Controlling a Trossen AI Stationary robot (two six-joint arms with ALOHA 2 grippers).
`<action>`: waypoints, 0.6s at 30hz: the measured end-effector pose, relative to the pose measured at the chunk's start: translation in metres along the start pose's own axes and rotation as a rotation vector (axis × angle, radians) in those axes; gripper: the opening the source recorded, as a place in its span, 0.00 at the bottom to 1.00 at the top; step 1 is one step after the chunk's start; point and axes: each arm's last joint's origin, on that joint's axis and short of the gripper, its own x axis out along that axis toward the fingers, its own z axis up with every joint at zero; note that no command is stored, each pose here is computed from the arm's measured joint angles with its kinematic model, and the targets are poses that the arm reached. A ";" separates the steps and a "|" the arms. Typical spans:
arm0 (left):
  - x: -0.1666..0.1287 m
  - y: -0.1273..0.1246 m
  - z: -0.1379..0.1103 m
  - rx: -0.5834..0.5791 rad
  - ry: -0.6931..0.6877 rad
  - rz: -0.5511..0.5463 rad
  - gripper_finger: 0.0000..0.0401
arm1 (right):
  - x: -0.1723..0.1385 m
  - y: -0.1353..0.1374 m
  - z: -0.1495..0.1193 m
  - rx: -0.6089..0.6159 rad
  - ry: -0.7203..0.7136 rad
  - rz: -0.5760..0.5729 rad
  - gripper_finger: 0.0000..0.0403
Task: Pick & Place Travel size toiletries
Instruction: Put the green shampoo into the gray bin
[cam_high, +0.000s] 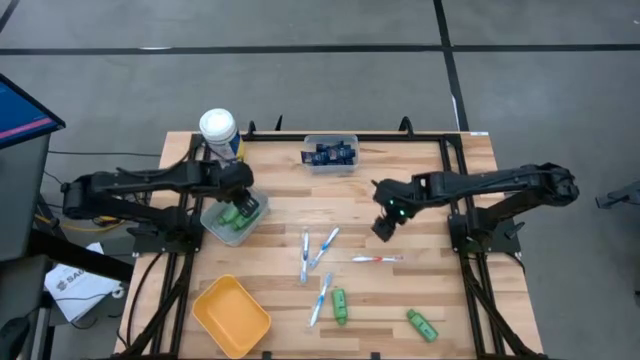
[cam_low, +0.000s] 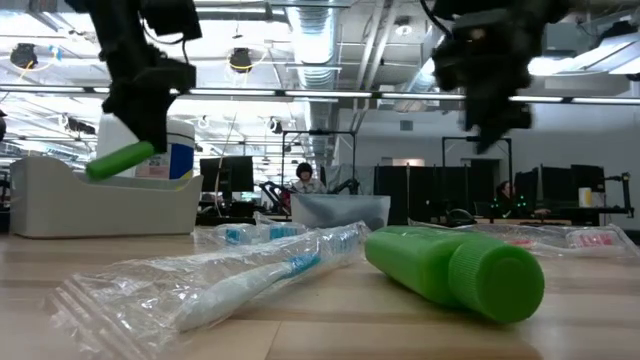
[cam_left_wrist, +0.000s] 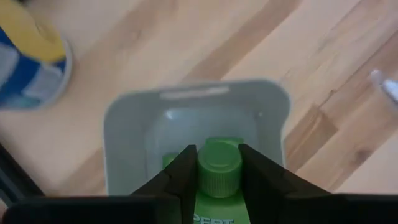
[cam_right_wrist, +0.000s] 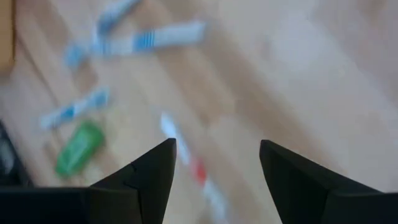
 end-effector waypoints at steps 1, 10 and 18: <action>0.002 0.000 -0.002 -0.014 0.013 -0.003 0.23 | 0.000 0.002 -0.006 0.007 0.046 0.003 0.56; 0.009 0.001 -0.009 -0.033 0.050 -0.014 0.38 | 0.002 0.039 -0.062 0.103 0.227 -0.014 0.56; 0.009 -0.001 -0.011 -0.026 0.099 -0.098 0.64 | 0.012 0.076 -0.128 0.156 0.392 -0.031 0.65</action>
